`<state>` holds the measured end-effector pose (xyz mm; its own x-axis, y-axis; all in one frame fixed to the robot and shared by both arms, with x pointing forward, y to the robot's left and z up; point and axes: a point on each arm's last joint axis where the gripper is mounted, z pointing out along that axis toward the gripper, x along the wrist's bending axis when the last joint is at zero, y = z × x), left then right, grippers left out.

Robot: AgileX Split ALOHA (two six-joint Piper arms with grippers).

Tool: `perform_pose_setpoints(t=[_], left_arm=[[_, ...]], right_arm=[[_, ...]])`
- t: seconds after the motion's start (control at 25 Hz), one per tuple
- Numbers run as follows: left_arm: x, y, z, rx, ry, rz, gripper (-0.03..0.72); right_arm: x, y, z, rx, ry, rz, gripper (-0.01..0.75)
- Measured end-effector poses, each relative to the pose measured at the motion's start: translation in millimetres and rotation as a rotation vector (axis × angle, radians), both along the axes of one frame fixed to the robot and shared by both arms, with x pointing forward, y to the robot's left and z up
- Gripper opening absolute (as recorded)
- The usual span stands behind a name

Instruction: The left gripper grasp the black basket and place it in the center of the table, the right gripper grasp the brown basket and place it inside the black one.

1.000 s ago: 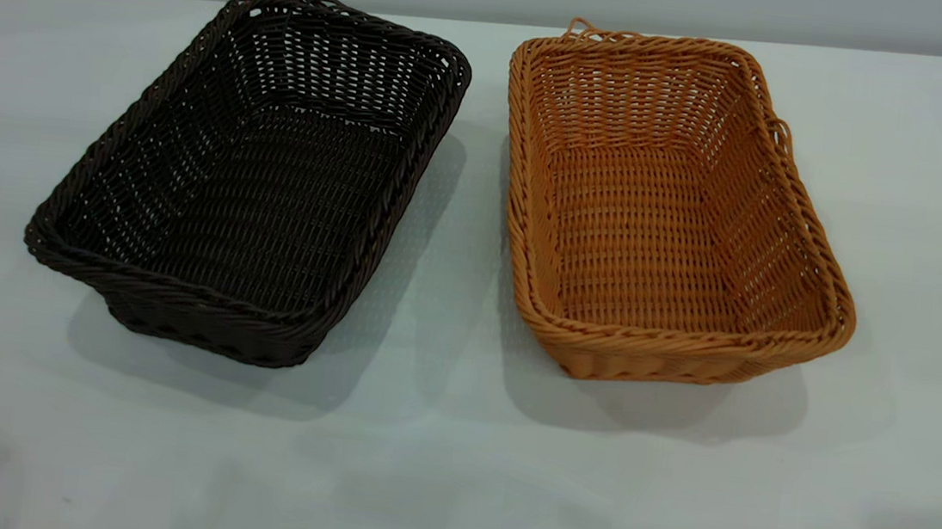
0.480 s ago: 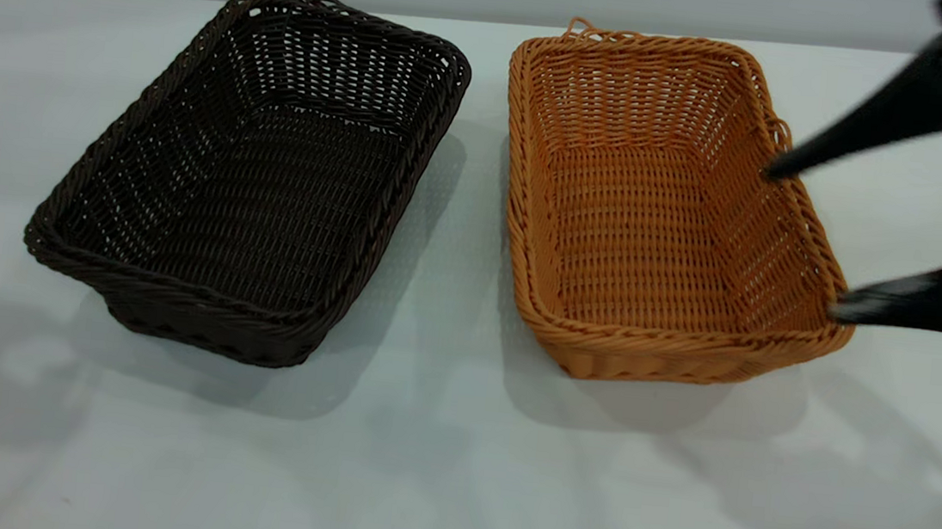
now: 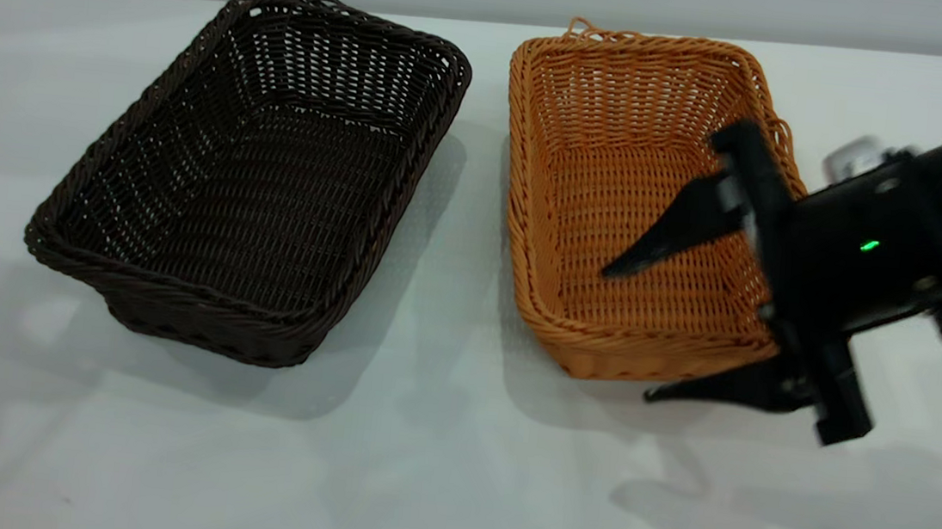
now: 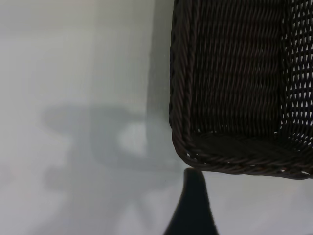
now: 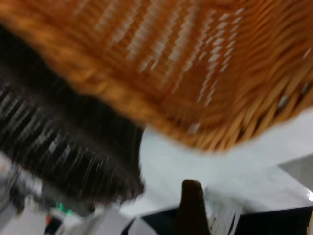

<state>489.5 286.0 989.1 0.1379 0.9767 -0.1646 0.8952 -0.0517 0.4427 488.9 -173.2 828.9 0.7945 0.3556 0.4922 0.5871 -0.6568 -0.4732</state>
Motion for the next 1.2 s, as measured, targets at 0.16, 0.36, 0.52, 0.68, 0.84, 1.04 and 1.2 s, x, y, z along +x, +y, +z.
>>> perform_pose_setpoints(t=[0.16, 0.36, 0.52, 0.68, 0.84, 1.04, 1.2], left_arm=[[1, 0, 0, -0.002, -0.003, 0.004, 0.543], [2, 0, 0, -0.009, -0.014, 0.017, 0.543], [7, 0, -5, -0.009, -0.015, 0.028, 0.543], [29, 1, -18, -0.011, 0.033, 0.03, 0.543], [63, 2, -32, -0.01, 0.057, 0.031, 0.543], [107, 1, -58, -0.013, 0.093, 0.031, 0.543], [132, -7, -83, -0.006, 0.125, -0.01, 0.543]], right_arm=[[13, 10, -19, -0.084, 0.057, -0.061, 0.53], [26, 19, -39, -0.161, 0.096, -0.118, 0.53], [28, 13, -46, -0.231, 0.118, -0.176, 0.53], [28, 11, -48, -0.251, 0.132, -0.207, 0.53], [28, 11, -48, -0.251, 0.135, -0.212, 0.53], [28, 11, -48, -0.251, 0.135, -0.212, 0.53], [28, 11, -48, -0.25, 0.135, -0.211, 0.53]])
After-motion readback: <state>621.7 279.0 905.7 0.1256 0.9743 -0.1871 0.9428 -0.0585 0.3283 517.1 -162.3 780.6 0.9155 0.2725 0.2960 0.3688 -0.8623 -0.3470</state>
